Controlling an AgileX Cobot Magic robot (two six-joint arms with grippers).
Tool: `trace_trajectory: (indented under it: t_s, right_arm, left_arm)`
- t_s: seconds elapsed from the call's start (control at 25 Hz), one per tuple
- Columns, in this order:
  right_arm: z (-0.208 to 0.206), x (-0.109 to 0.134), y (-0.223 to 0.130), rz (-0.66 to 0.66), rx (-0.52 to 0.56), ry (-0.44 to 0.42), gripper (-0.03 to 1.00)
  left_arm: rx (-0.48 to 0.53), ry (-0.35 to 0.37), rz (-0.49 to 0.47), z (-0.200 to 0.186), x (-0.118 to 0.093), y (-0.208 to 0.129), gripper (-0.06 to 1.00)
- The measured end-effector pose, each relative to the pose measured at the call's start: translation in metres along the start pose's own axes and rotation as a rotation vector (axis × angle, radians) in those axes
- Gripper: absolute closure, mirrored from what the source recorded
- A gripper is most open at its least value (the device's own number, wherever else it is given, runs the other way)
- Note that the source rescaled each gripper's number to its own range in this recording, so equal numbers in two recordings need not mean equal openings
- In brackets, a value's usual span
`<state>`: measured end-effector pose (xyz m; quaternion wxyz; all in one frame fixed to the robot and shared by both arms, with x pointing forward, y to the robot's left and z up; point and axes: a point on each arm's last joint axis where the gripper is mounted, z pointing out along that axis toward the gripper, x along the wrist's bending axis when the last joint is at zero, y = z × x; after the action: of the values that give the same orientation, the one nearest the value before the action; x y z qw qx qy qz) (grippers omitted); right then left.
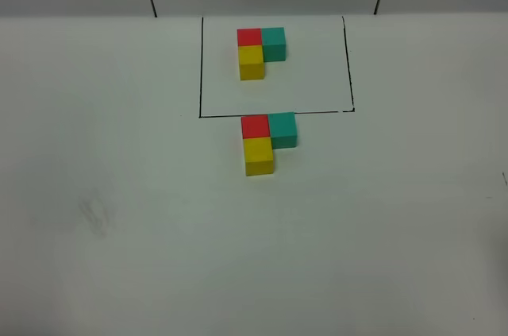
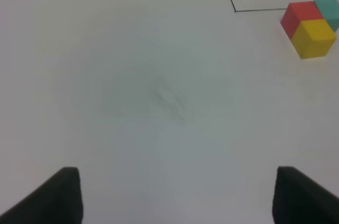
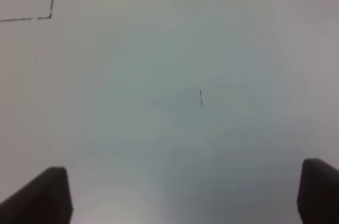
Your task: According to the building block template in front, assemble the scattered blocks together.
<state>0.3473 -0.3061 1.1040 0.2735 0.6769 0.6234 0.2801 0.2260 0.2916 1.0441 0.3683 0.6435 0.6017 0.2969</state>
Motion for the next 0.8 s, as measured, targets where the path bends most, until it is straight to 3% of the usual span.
trace_trajectory:
  t_s: [0.32, 0.8]
  right_arm:
    - [-0.013, 0.010, -0.049, -0.078, -0.043, 0.097, 0.15]
    - [-0.041, -0.001, -0.104, -0.153, -0.203, 0.086, 0.15]
  left_arm:
    - [0.000, 0.000, 0.000, 0.000, 0.000, 0.000, 0.27]
    - [0.000, 0.000, 0.000, 0.000, 0.000, 0.000, 0.27]
